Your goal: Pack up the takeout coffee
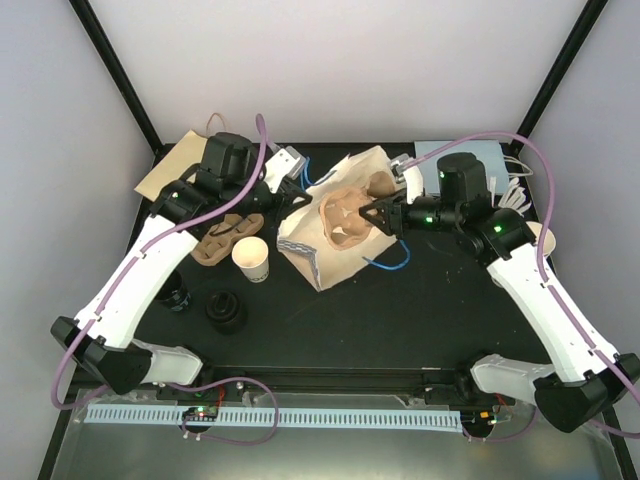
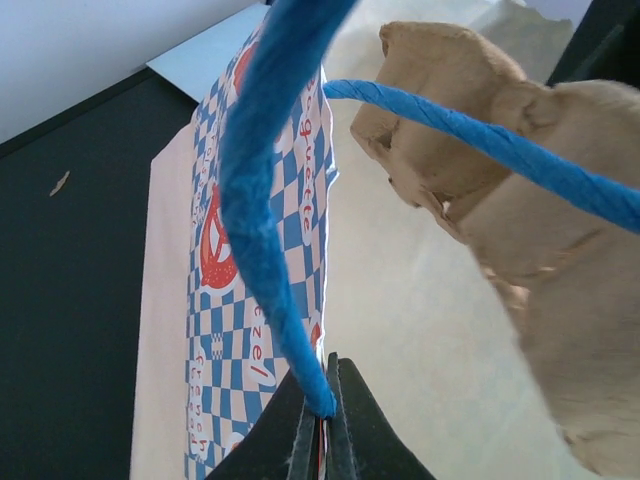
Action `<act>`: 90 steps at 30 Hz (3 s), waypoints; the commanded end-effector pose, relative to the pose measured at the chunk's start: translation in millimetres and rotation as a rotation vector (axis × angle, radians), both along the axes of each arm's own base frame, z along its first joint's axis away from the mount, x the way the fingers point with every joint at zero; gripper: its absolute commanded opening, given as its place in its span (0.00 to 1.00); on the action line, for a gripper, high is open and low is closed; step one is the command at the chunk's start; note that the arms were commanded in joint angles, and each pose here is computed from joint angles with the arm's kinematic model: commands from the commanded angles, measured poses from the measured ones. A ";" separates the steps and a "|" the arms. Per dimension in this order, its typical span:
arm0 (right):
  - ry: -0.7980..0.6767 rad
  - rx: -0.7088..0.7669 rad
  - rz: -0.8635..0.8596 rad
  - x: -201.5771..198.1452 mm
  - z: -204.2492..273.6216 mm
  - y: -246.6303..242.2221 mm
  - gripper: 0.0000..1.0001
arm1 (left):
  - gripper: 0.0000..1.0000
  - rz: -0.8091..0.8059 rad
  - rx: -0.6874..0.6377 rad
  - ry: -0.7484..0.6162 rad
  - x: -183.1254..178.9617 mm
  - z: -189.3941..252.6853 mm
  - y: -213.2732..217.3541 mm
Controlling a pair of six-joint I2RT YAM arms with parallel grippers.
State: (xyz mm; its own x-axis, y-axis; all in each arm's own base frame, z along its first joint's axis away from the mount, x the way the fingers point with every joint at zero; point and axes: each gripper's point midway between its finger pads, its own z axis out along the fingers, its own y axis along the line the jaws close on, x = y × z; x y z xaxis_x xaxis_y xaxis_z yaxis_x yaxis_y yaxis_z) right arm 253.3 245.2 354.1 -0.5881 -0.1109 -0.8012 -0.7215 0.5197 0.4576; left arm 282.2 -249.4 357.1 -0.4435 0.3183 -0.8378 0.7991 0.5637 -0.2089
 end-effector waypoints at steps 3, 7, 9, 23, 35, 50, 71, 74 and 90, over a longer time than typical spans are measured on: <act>-0.032 -0.234 -0.176 19.3 -23.0 -20.4 0.35 | 0.02 -0.047 0.013 -0.045 -7.4 2.8 -10.4; -0.077 -0.392 -0.228 25.0 -39.7 -15.9 0.33 | 0.01 -0.053 0.027 -0.039 -8.3 -1.4 -14.7; -0.113 -0.464 -0.245 25.3 -45.5 -12.6 0.33 | 0.02 -0.036 0.039 -0.033 -5.3 -3.5 -14.2; -0.185 -0.782 -0.248 11.2 -107.8 0.8 0.33 | 0.01 -0.004 -0.007 0.099 2.3 -6.9 -25.1; -0.129 -0.865 -0.203 4.2 -137.5 7.2 0.31 | 0.02 -0.102 -0.050 0.172 -11.1 -11.9 -41.6; 0.022 -0.900 -0.197 14.1 -161.0 17.4 0.34 | 0.02 -0.116 -0.051 0.151 -18.0 -12.7 -47.0; 0.131 -0.989 -0.011 36.1 -222.0 44.4 0.34 | 0.02 0.123 0.023 0.374 40.0 -63.7 0.8; 0.154 -1.009 0.015 40.6 -233.3 50.0 0.34 | 0.02 0.169 0.040 0.395 53.0 -73.3 13.0; 0.245 -1.093 0.108 42.4 -299.4 52.6 0.35 | 0.02 0.236 0.093 0.322 70.5 -75.0 34.3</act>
State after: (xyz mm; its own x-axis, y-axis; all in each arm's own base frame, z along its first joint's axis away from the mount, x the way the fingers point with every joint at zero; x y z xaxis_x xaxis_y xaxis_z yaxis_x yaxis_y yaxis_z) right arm 298.7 302.6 73.9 -0.6698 -0.7287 -0.1426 -0.7268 0.6827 -0.0749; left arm 351.3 -219.9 267.0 -0.7774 0.2420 -0.5806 0.5347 0.7403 -0.4074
